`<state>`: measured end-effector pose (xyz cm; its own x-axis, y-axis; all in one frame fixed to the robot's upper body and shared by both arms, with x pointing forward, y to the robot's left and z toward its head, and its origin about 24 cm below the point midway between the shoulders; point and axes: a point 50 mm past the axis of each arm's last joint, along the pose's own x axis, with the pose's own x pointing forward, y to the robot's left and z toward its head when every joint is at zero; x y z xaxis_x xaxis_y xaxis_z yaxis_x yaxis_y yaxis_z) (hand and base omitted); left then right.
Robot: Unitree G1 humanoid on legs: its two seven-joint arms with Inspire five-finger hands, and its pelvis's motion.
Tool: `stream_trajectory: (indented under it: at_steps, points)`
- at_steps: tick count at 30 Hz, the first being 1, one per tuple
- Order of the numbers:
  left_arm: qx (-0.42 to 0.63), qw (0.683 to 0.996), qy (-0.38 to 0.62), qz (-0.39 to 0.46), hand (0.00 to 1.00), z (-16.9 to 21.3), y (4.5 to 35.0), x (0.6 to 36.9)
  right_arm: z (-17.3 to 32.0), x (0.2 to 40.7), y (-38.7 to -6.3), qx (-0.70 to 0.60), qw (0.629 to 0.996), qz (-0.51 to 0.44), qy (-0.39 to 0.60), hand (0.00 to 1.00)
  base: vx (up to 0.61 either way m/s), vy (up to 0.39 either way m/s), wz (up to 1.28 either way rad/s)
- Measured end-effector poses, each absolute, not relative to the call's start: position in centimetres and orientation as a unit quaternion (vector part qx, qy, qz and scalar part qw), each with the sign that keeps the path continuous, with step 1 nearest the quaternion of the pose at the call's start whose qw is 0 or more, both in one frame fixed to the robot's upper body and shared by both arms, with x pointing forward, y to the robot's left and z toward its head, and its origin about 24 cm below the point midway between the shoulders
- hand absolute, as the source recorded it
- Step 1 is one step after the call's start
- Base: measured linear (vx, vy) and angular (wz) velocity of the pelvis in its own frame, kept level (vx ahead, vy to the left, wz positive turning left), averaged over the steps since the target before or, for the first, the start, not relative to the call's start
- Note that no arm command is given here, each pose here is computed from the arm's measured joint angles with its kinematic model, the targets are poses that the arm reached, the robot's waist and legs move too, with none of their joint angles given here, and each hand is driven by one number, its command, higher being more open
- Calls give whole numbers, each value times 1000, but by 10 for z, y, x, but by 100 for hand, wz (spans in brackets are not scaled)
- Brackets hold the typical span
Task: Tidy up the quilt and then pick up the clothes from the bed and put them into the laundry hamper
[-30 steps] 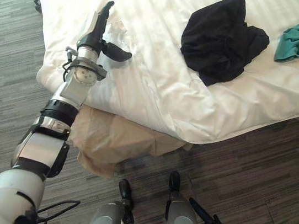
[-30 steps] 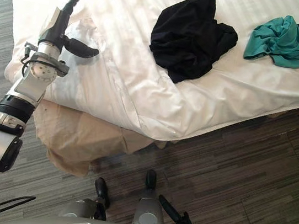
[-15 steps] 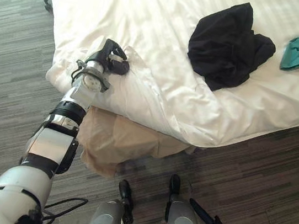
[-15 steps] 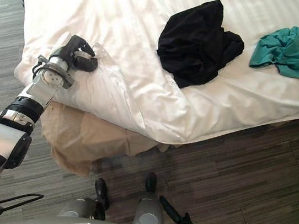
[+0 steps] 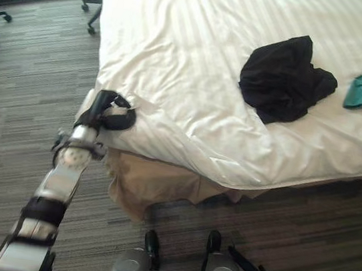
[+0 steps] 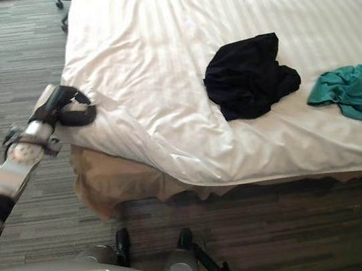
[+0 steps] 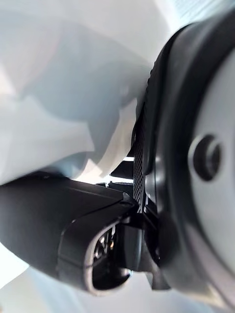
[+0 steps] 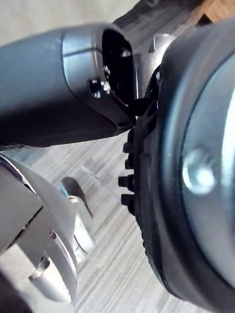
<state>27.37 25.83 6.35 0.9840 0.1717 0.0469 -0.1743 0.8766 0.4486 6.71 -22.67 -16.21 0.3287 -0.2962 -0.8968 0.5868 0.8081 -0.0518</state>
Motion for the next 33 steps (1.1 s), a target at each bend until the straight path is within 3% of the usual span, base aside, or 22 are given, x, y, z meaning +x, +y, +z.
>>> stream_trajectory:
  at_steps: [3, 4, 10, 14, 17, 21, 23, 28, 33]
  points:
    - [145, 979, 40, 135, 0, 36, 273, 235, -163, 59, -229, 144, 794, -279, 520, 100, -81, -41, 24]
    - [130, 980, 55, 144, 100, 28, 275, 225, -163, 58, -229, 146, 793, -278, 522, 100, -93, -48, 15]
    - [16, 968, 151, 200, 100, -26, 275, 169, -162, 68, -228, 139, 805, -256, 516, 100, -127, -41, 9]
    - [-82, 919, 240, 301, 100, -74, 280, 122, -163, 69, -221, 135, 807, -236, 525, 100, -74, 1, -5]
    - [-127, 865, 321, 364, 100, -108, 280, 81, -161, 70, -222, 134, 811, -235, 519, 100, -18, 12, -7]
    - [-183, 755, 441, 449, 100, -147, 267, 12, -162, 57, -229, 150, 795, -271, 522, 100, 49, 10, 5]
    - [-189, 732, 467, 457, 100, -153, 257, -1, -163, 51, -233, 160, 783, -297, 522, 100, 87, 16, 9]
    - [-198, 728, 488, 440, 100, -159, 243, 4, -164, 51, -237, 188, 766, -339, 513, 100, 80, 11, 2]
    - [-180, 780, 476, 364, 100, -159, 226, 57, -162, 70, -237, 234, 758, -374, 481, 100, 13, -2, -1]
